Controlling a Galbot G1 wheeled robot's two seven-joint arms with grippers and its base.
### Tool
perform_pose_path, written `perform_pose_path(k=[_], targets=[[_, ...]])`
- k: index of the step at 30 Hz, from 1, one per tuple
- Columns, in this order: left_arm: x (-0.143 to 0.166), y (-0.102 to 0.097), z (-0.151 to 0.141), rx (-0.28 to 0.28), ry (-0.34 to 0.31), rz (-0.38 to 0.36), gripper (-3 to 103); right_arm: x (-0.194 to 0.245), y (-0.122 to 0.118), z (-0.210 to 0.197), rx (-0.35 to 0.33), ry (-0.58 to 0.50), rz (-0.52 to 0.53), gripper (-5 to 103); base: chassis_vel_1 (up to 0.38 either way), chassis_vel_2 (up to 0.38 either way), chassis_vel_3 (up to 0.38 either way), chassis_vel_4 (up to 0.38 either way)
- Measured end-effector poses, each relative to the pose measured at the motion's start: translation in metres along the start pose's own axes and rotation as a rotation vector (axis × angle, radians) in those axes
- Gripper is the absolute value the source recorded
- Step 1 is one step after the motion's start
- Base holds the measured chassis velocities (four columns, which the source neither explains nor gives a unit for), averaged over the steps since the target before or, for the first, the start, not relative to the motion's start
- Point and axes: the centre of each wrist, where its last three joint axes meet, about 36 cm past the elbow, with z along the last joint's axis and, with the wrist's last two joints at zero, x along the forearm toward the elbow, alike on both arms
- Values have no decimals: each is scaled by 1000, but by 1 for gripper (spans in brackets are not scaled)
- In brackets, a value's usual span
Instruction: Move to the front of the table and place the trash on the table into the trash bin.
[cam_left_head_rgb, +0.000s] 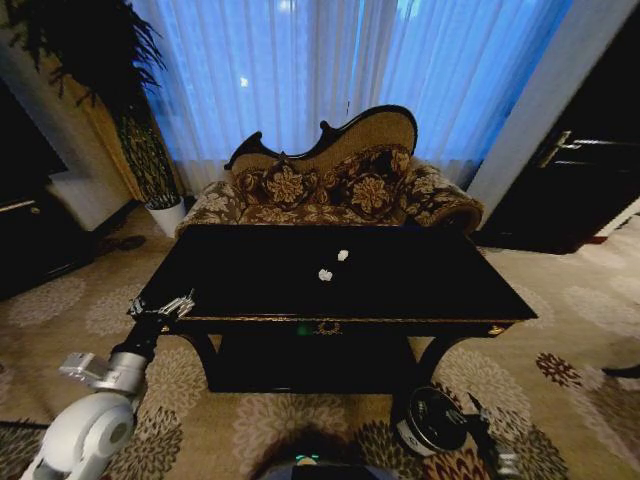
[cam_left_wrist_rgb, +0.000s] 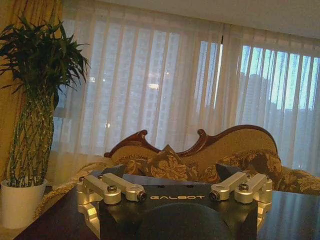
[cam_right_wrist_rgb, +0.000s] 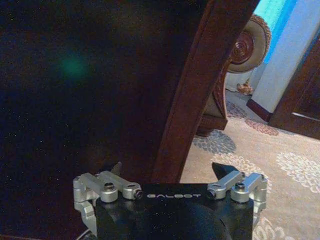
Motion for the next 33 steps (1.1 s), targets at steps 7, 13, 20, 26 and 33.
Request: perform_pose_path(k=[7,13,20,26,33], targets=[[2,0,1,3,-1,-3,100,27,-20,5,5,7,37,100,0,0,0,0],[5,4,4,5,4,-10,100,55,-33,8,-34,-35,113,100,0,0,0,0],[4,7,3,5,-3,-17,100,92,-47,-5,-50,-112,48,100,0,0,0,0],[3,10,4,6,0,-24,100,123,-72,-12,-56,-134,-79,100,0,0,0,0],[2,12,6,6,2,-27,100,145,-118,-29,-46,-195,-231,100,0,0,0,0]])
